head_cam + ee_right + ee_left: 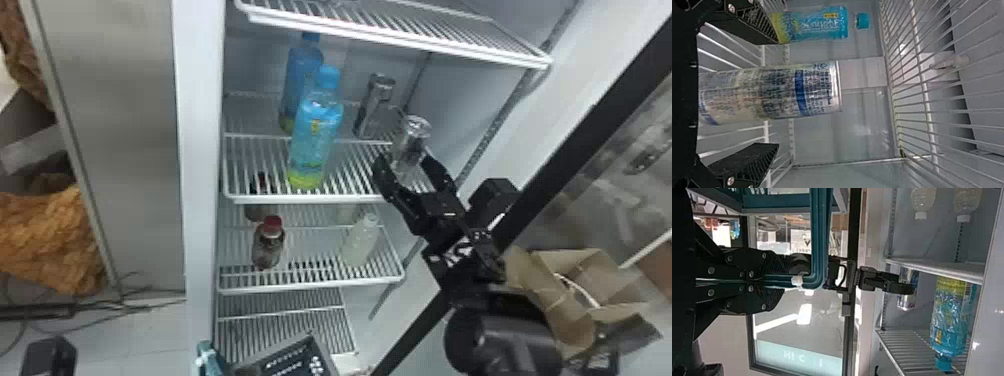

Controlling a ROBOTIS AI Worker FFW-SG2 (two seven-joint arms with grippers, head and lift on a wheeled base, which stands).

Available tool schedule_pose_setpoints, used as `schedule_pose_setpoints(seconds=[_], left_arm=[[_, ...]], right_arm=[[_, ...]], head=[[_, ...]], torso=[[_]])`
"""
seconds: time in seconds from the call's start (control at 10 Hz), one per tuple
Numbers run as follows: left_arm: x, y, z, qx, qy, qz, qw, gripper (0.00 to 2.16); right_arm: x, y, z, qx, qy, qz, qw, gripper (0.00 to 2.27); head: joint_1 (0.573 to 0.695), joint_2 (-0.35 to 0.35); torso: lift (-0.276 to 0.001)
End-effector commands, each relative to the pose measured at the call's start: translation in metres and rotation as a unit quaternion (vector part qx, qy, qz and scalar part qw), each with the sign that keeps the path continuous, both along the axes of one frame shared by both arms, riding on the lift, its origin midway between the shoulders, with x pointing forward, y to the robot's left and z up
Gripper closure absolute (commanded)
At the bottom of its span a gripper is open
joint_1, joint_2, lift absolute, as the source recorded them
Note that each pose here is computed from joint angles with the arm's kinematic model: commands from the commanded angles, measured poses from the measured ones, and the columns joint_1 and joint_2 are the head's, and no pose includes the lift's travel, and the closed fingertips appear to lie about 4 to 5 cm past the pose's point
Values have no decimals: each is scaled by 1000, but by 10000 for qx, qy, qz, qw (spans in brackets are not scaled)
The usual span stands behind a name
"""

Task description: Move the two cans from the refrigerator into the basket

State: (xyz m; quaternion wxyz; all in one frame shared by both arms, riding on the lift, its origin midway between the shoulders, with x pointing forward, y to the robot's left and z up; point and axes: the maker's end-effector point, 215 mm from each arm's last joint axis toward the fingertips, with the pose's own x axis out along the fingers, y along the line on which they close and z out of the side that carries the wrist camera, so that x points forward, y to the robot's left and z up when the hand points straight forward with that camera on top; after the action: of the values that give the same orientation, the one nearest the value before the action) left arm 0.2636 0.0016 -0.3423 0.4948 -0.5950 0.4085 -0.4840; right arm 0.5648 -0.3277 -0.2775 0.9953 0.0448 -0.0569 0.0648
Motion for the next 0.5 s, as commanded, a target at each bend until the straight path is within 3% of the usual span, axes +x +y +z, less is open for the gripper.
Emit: schedule_pose_setpoints(seconds=[0.0,0.4], left_arm=[[0,0,0,0,-1,3,10000,1197],[0,0,0,7,0,3,10000,1197]], right_arm=[[10,4,2,20,-12,32,10000,110],[23,10,-1,39,30,102,9999,182]], head=[[695,-350],[695,-350]], torso=[[-35],[-35]])
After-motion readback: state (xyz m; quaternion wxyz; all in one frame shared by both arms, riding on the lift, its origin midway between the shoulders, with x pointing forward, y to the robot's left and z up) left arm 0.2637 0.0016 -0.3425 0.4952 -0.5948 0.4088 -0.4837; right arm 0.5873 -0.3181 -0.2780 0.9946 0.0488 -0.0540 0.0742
